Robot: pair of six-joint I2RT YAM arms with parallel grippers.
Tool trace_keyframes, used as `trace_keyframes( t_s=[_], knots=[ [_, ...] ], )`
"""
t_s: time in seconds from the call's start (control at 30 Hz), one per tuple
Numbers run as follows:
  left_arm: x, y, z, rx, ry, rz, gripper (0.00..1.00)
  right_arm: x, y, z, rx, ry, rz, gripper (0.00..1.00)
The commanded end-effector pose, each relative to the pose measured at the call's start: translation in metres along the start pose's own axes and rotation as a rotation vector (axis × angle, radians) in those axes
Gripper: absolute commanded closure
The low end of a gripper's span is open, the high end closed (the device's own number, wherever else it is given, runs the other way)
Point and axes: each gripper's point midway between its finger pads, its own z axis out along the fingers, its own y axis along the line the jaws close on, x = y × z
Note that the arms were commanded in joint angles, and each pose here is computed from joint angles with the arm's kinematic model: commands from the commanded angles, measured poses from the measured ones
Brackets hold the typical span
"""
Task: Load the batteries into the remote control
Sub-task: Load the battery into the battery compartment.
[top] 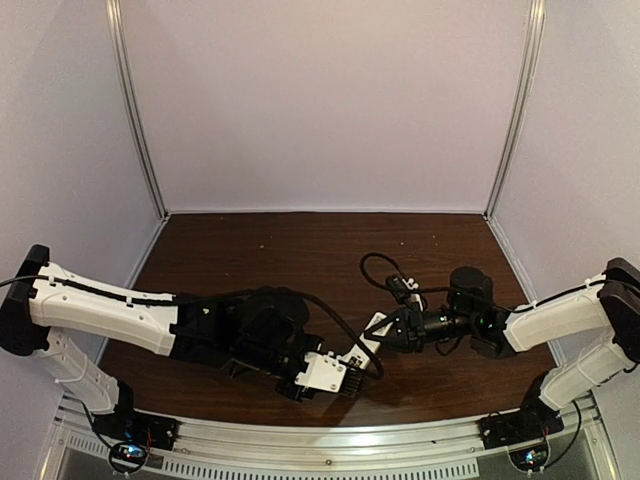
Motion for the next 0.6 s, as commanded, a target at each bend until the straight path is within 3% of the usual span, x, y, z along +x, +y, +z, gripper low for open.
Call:
trace_keyframes(
  t_s=[0.0,0.33,0.57],
  knots=[
    [-0.006,0.01,0.004,-0.034,0.001,0.018,0.88,-0.003,0.014,0.004,-0.045,0.007,-0.039,1.0],
    [0.001,0.015,0.01,-0.058,0.041,0.009,0.9,-0.002,0.013,0.004,-0.046,0.01,-0.036,1.0],
    [-0.005,0.016,0.0,-0.067,0.017,0.015,0.73,-0.002,0.011,0.005,-0.043,0.012,-0.035,1.0]
  ],
)
